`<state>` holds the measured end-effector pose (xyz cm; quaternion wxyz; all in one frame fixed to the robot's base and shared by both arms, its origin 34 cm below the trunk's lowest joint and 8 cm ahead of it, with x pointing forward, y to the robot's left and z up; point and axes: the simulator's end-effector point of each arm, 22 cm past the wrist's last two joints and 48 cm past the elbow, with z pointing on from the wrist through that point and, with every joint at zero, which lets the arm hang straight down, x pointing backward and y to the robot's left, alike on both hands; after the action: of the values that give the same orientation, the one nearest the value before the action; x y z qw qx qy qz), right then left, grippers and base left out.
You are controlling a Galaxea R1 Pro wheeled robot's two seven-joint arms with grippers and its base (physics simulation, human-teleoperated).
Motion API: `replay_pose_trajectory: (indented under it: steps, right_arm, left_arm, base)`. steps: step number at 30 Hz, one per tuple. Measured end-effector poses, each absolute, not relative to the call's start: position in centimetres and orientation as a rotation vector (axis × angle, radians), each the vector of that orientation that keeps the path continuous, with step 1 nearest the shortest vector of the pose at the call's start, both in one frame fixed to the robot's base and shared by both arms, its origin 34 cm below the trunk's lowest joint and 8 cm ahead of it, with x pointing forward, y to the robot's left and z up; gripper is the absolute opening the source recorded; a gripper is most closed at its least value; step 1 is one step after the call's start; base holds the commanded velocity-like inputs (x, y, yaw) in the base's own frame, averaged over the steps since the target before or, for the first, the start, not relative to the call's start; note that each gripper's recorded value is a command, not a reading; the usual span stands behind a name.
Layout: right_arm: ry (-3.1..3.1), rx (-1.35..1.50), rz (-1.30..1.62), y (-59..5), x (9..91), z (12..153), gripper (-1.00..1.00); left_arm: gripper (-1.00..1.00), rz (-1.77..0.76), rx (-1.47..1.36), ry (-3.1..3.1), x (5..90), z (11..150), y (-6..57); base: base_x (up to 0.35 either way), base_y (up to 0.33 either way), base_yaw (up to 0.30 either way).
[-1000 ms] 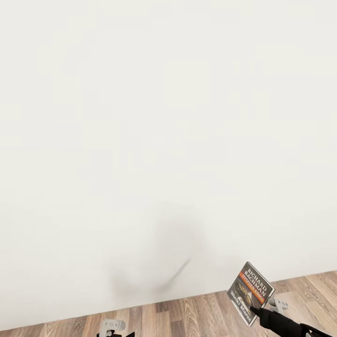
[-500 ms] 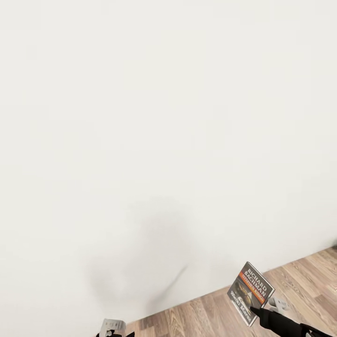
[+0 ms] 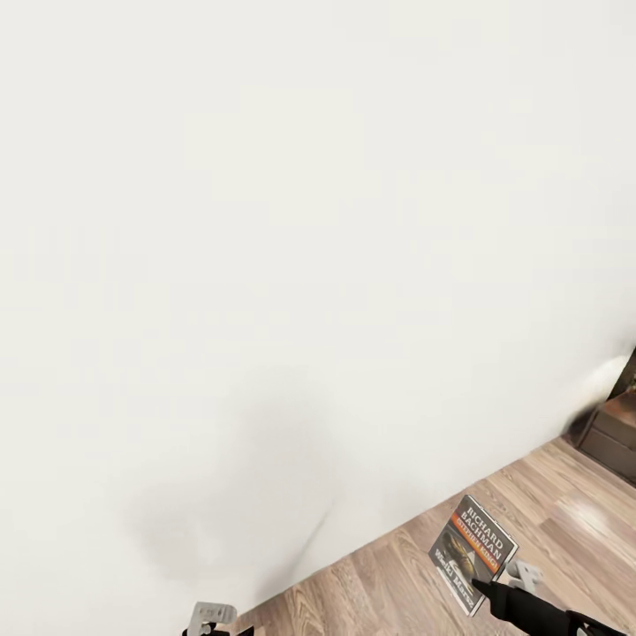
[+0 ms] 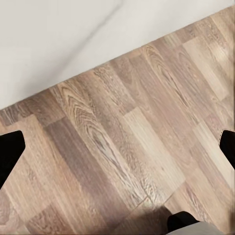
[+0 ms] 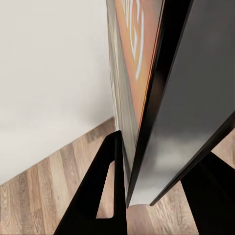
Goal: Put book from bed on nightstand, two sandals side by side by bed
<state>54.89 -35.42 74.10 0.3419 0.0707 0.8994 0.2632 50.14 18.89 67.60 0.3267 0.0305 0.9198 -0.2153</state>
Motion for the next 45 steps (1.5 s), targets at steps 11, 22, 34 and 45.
replay_pose_trajectory:
  steps: [11,22,34,45]
  right_arm:
    - [2.339,0.184,0.685,-35.40,54.85,74.11,-1.00]
    - [2.339,0.184,0.684,-35.45,54.88,74.10,-1.00]
    - [2.339,0.184,0.685,-35.41,54.86,74.08,-1.00]
    - [2.339,0.184,0.685,-35.39,54.88,74.09,-1.00]
  left_arm:
    - [1.00,-0.564,0.080,2.409,50.14,67.63,18.90]
    - [1.00,-0.563,0.080,2.410,50.15,67.59,18.91]
    - [1.00,-0.564,0.080,2.410,50.13,67.59,18.89]
    - [1.00,-0.564,0.080,2.410,50.13,67.59,18.90]
  base:
    - [0.234,0.000,-0.300]
    - [0.027,0.000,-0.300]
    - [0.000,0.000,-0.300]
    - [0.000,0.000,-0.300]
